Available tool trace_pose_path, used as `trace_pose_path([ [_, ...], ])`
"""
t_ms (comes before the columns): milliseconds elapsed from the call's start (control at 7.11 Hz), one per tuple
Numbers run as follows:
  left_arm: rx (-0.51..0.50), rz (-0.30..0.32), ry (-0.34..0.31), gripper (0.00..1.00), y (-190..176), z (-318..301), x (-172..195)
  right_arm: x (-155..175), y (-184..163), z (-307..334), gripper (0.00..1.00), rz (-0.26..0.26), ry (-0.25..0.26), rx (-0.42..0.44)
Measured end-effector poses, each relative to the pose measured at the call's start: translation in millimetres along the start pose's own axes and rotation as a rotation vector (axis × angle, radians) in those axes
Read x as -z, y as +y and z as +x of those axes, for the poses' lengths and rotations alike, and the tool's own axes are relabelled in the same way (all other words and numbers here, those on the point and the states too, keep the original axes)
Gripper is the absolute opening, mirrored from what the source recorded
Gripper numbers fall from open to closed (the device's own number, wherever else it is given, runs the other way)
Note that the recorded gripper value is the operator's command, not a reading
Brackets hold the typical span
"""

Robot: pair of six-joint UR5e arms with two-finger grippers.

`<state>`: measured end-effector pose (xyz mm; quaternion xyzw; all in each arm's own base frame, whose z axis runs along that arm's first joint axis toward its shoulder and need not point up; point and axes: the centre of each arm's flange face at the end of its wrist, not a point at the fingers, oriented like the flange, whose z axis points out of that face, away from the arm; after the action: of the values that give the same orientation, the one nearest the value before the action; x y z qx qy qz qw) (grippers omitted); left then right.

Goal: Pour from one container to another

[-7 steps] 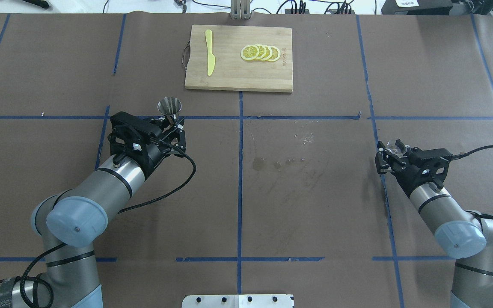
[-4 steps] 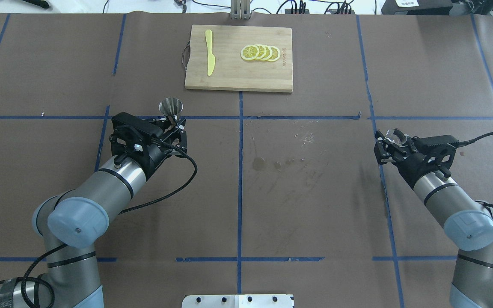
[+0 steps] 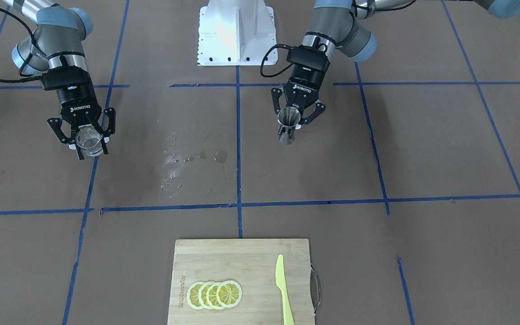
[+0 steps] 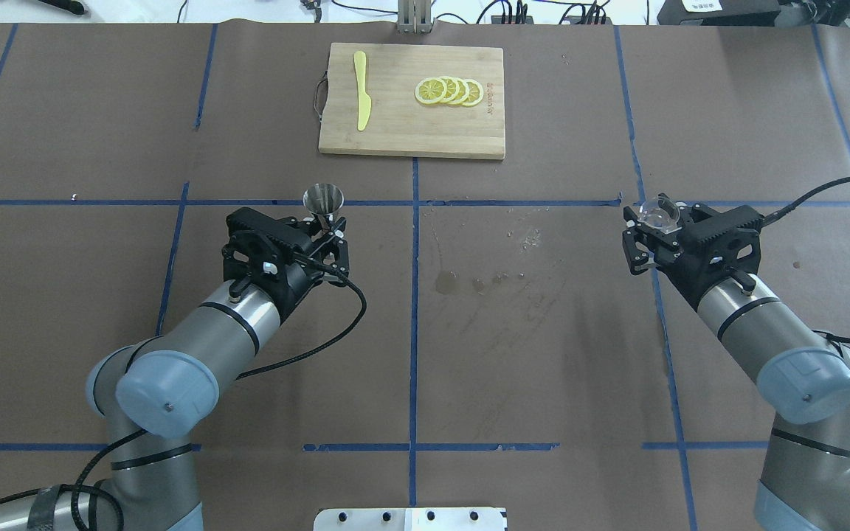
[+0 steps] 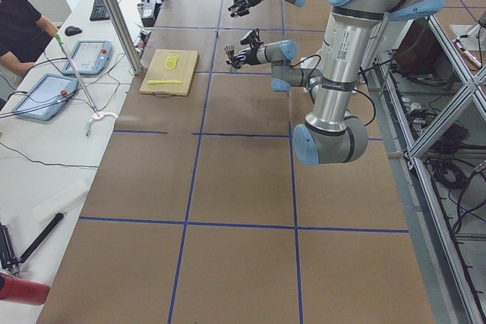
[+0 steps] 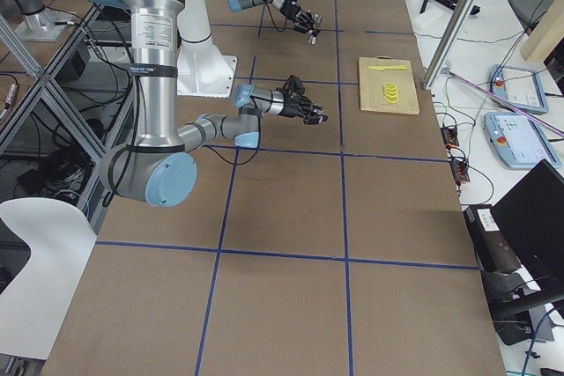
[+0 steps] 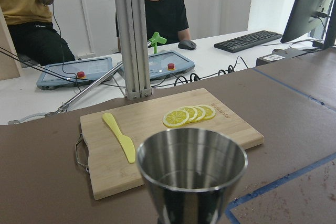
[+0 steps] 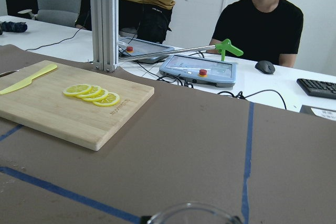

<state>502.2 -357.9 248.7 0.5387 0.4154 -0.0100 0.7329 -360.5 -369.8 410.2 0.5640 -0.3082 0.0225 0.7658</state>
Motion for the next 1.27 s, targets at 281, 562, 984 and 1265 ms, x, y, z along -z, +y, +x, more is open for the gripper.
trace_pose_path([
  [281,-0.005,-0.012,0.011,0.0,5.8,28.8,-18.9,4.3,-57.4,-38.1,0.0,-0.009,0.013,0.058],
  [562,-0.006,-0.017,0.012,0.0,7.3,46.2,-32.9,9.7,-105.4,-71.0,0.0,-0.017,0.021,0.118],
  [984,0.002,-0.02,0.025,0.0,4.9,73.3,-45.2,5.7,-160.9,-118.5,0.0,-0.032,0.051,0.211],
  [1265,0.013,-0.017,0.044,0.0,1.3,88.1,-42.5,4.7,-180.0,-139.5,0.0,-0.037,0.062,0.228],
])
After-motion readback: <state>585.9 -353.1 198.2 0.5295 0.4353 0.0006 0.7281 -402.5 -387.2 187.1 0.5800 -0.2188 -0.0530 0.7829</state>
